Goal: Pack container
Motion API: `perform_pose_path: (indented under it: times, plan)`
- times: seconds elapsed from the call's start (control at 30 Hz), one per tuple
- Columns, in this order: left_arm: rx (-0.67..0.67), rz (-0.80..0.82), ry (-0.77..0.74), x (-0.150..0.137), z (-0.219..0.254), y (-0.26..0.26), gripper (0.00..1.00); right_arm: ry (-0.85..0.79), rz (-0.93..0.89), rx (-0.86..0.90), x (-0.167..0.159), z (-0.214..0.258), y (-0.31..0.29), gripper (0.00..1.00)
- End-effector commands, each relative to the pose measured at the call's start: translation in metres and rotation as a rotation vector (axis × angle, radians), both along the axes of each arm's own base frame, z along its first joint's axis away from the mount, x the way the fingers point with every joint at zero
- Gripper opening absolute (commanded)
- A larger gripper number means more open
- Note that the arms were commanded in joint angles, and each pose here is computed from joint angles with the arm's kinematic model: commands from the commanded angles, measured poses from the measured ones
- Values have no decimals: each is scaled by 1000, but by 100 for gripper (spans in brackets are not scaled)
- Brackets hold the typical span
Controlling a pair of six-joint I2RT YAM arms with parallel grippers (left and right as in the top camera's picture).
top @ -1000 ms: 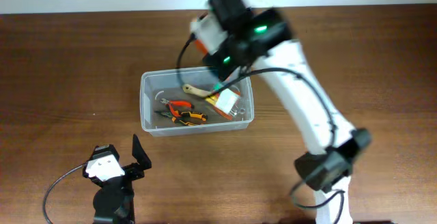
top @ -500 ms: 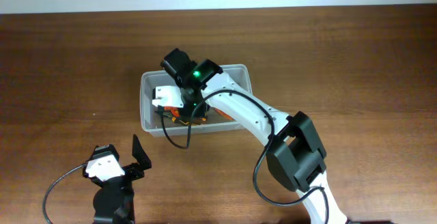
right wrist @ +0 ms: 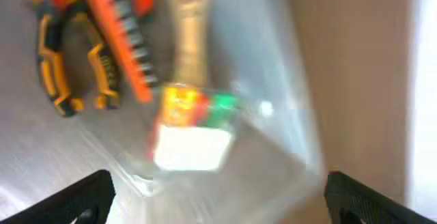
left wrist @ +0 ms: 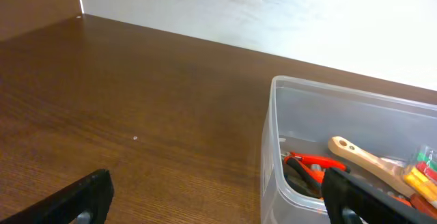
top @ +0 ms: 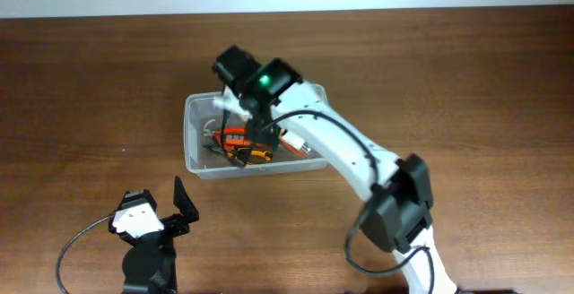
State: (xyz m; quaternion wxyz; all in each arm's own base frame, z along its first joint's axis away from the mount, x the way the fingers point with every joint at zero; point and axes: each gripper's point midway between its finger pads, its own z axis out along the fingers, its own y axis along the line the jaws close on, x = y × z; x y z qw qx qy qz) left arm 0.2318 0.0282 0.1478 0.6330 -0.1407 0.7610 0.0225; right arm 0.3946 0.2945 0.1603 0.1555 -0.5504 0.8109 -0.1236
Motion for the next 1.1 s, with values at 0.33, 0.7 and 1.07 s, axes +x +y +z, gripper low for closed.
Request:
perform_pose_path:
  times: [0.33,0.7,1.07]
  plan:
    - [9,-2,2,0,-1,0,99,-361,-418,596,-10,222,-33,98]
    - [9,-3,2,0,-1,0,99,19,-179,775,-63,207,25,98]
    - [9,-2,2,0,-1,0,99,-109,-304,756,-38,226,-30,98]
